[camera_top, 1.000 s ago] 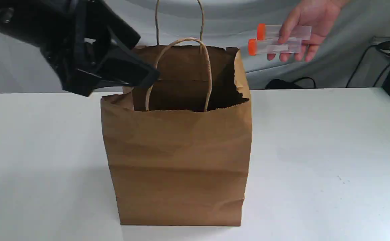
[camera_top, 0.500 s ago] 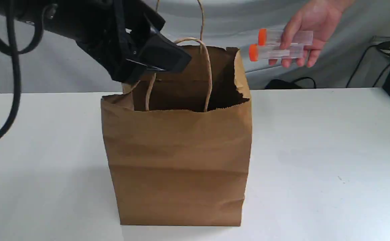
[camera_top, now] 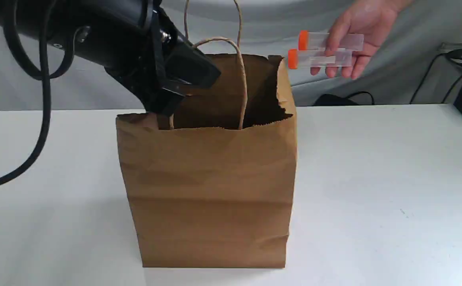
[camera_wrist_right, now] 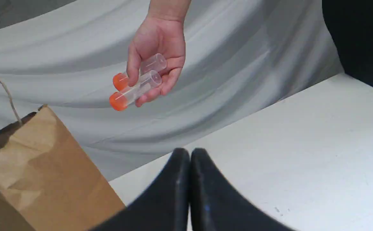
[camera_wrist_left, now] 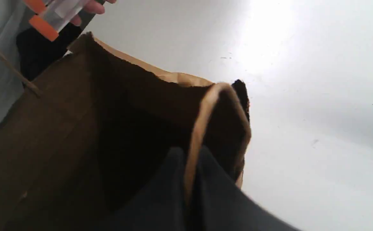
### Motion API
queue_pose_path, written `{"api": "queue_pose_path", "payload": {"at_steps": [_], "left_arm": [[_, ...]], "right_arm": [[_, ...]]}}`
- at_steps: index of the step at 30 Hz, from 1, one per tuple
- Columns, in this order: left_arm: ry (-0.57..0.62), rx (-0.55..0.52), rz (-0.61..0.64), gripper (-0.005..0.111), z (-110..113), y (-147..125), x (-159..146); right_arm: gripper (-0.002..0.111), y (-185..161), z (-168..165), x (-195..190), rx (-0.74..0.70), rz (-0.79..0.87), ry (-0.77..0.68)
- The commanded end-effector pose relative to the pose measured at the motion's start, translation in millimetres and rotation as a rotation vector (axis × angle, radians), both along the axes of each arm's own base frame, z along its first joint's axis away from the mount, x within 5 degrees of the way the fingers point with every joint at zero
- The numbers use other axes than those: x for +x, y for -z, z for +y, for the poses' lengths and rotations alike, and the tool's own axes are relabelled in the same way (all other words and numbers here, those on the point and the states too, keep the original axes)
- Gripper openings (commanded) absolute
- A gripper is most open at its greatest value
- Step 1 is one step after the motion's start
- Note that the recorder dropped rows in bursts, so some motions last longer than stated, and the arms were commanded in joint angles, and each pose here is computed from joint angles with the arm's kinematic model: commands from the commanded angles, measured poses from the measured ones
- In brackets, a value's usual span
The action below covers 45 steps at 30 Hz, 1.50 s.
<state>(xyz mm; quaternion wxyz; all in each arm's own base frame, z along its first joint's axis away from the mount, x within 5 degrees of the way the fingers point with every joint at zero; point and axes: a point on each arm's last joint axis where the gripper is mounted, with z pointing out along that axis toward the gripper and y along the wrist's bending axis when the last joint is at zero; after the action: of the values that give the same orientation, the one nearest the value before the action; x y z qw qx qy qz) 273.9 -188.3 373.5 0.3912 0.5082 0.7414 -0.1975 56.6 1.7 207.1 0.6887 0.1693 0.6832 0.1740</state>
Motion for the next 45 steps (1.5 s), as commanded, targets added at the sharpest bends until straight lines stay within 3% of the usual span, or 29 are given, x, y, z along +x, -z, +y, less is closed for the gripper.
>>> {"api": "queue_pose_path", "payload": {"at_steps": [1, 4, 6, 10, 14, 22, 27, 36, 45], "left_arm": [[0.006, -0.003, -0.004, 0.0, -2, -2, -1], [0.004, -0.004, -0.006, 0.0, -2, -2, -1], [0.001, -0.006, -0.005, 0.0, -2, -2, -1], [-0.004, -0.034, 0.014, 0.0, -3, -4, -2], [-0.005, -0.046, 0.018, 0.0, -4, -4, -2], [-0.005, -0.046, 0.018, 0.0, -4, -4, -2], [0.011, -0.036, 0.038, 0.0, -4, -3, -4], [0.018, -0.021, 0.041, 0.0, -3, -2, -5], [0.019, -0.024, 0.054, 0.0, -4, -2, -6]], "right_arm": [[0.0, 0, 0, 0, 0.061, -0.015, 0.0], [0.0, -5, 0, -1, 0.083, -0.026, -0.003], [0.0, -25, 0, -4, 0.081, -0.087, -0.006], [0.0, -86, -1, -20, -0.027, -0.274, 0.019], [0.0, -153, -2, -19, -0.2, -0.347, 0.059], [0.0, -273, 3, 38, -0.413, -0.201, -0.002], [0.0, -320, 14, 91, -0.514, -0.021, -0.188], [0.0, -329, 37, 188, -0.501, 0.226, -0.58], [0.0, -268, 69, 285, -0.567, 0.369, -0.773]]}}
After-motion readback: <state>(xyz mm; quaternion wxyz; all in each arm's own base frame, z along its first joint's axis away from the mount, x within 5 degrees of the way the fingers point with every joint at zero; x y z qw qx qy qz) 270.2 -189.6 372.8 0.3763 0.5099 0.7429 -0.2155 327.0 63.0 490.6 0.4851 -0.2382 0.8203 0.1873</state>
